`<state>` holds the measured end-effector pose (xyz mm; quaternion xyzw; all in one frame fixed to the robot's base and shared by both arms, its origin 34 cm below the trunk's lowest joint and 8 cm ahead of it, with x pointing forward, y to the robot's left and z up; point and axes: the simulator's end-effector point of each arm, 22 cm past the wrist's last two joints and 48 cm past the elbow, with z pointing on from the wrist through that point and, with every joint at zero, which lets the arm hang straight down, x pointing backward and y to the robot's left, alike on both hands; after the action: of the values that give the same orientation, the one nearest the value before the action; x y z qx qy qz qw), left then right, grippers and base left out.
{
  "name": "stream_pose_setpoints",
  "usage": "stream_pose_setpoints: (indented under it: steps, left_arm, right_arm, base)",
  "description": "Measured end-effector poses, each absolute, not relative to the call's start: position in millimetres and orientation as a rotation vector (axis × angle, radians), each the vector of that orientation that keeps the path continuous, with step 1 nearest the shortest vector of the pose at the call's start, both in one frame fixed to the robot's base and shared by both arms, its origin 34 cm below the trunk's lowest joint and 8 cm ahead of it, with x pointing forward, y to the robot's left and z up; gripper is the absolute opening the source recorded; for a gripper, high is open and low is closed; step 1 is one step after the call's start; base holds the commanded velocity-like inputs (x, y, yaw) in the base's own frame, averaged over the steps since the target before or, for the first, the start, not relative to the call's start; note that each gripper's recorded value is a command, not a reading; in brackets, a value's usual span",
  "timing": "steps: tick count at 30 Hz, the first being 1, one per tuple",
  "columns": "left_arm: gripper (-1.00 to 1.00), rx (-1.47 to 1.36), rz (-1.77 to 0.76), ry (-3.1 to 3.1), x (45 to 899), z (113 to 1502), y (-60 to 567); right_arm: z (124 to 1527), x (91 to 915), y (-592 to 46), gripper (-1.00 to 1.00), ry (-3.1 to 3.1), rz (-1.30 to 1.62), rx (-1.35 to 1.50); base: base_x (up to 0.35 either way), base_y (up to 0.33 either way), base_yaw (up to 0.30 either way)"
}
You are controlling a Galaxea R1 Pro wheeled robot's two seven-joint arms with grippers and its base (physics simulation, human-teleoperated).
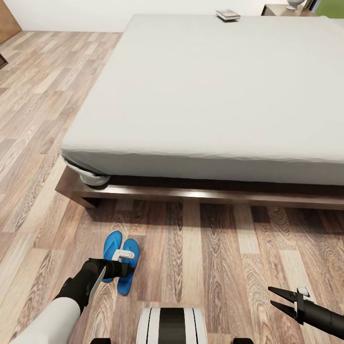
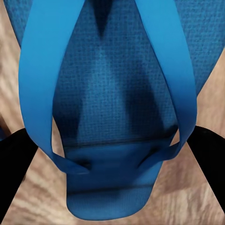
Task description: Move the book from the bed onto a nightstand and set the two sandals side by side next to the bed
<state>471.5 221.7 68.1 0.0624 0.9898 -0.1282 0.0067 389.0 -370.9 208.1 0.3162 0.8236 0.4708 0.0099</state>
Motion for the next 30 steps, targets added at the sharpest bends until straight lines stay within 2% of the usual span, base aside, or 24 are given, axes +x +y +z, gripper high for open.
stream_pose_setpoints:
  steps: [30]
  left_arm:
    - [-1.0, 0.194, -0.341, 3.057, 491, 73, 227]
  right_arm:
    - [208, 389, -370, 1.0, 2.571, 1.471, 0.987]
  base:
    - [0.008, 0.0, 0.0]
